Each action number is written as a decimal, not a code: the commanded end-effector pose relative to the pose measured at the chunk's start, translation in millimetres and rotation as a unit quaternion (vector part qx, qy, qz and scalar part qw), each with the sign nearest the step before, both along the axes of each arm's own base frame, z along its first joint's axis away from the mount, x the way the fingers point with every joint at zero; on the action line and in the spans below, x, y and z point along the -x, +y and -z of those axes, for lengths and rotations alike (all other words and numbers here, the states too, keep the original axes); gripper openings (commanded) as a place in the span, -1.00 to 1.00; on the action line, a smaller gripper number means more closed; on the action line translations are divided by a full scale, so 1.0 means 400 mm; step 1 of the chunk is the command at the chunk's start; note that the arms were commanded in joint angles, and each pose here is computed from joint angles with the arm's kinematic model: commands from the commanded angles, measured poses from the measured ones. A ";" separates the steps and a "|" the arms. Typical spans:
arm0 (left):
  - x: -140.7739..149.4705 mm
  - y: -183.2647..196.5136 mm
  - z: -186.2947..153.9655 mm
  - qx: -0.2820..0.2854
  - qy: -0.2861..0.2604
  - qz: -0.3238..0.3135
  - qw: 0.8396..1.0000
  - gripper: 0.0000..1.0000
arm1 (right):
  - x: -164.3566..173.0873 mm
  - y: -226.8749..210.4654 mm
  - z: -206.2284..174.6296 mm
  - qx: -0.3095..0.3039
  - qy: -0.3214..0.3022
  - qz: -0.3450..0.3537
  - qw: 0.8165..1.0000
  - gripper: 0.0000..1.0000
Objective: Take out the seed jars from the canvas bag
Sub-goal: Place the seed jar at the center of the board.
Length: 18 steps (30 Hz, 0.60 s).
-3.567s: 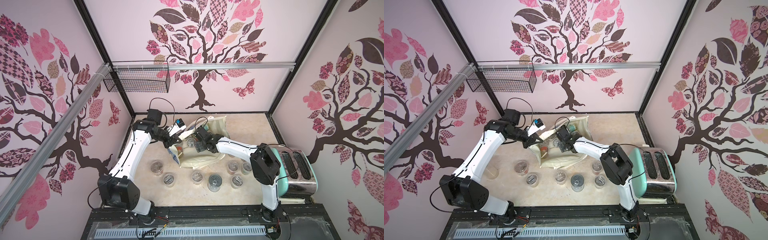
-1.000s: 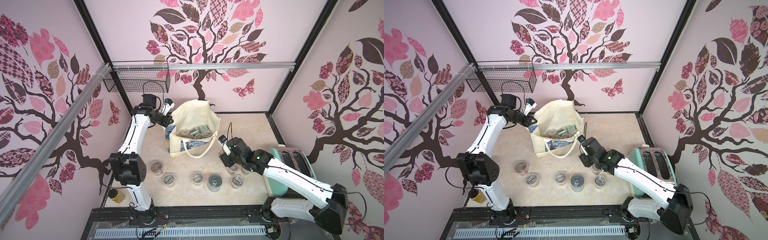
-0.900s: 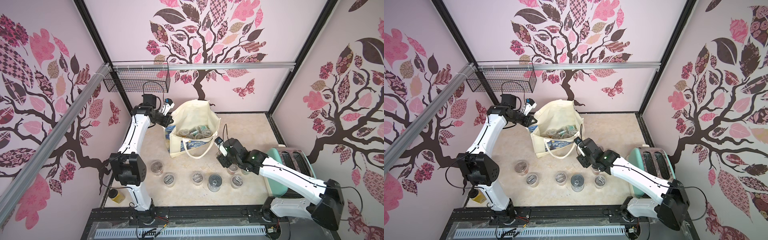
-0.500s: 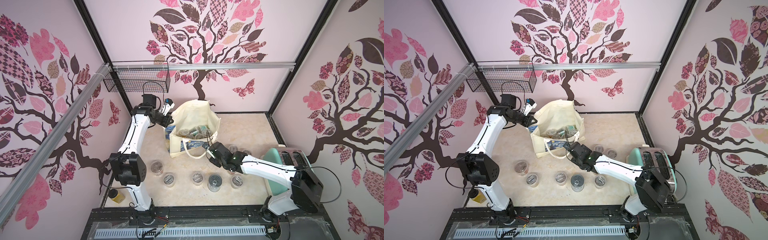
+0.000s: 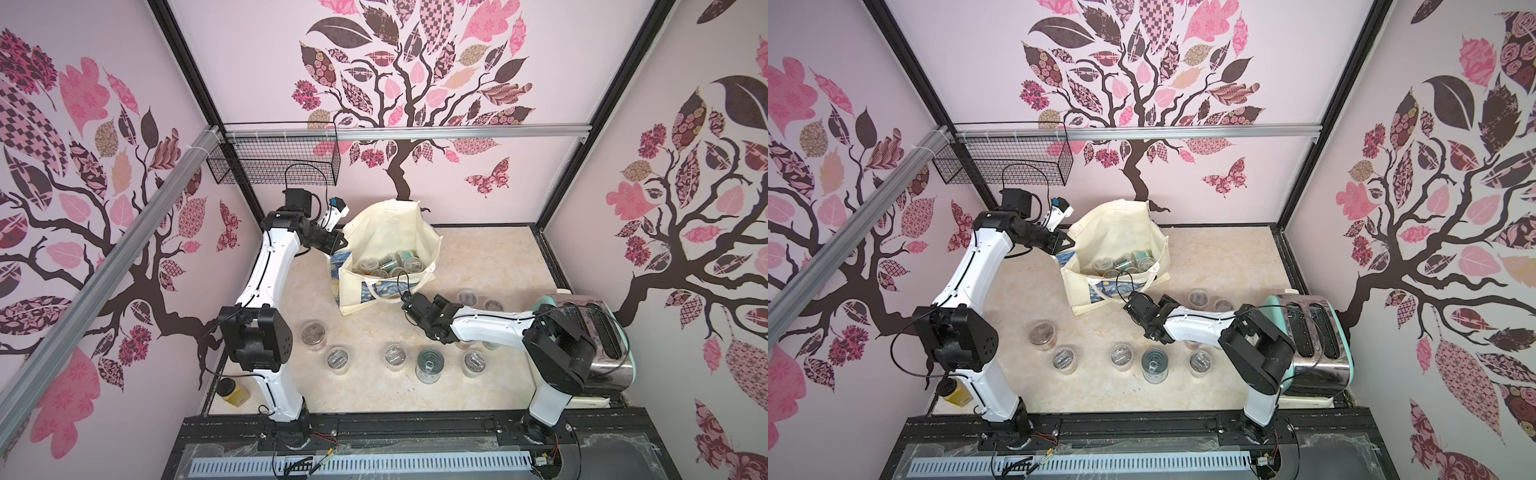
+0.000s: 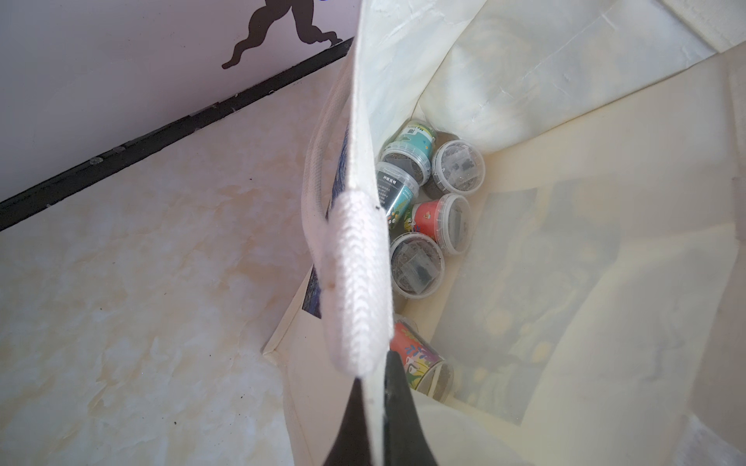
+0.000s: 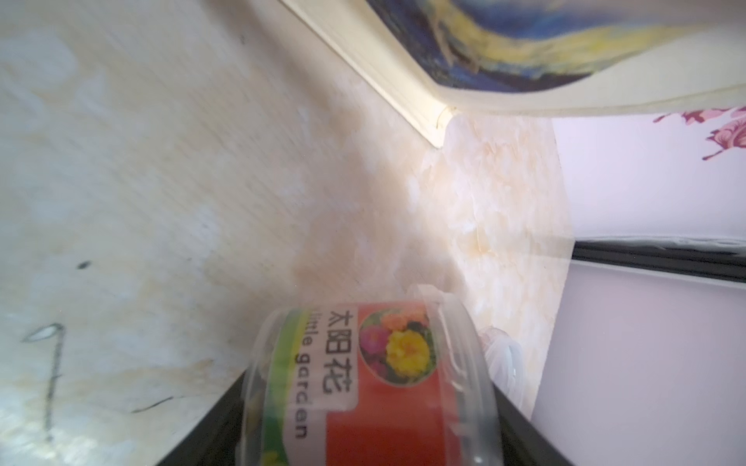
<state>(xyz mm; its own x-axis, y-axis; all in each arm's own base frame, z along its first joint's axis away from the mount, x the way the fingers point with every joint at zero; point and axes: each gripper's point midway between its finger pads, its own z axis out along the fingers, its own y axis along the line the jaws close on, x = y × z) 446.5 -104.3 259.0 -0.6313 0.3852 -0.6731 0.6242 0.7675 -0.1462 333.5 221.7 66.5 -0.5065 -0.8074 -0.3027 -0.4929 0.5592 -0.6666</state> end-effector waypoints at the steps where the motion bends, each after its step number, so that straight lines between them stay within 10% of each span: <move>1: 0.005 -0.003 -0.020 0.008 -0.006 0.005 1.000 -1.00 | -0.016 -0.030 0.004 0.036 -0.012 0.039 0.998 0.40; 18: 0.010 -0.004 -0.020 0.010 -0.002 0.005 1.000 -1.00 | 0.010 -0.012 0.092 0.022 0.050 0.055 0.997 0.51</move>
<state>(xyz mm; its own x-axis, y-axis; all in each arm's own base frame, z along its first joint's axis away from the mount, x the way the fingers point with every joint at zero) 445.2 -105.9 259.4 -0.6338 0.3800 -0.6737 0.6261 0.7635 -0.1584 338.7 223.8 49.3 -0.5884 -0.7555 -0.2882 -0.4517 0.6027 -0.6578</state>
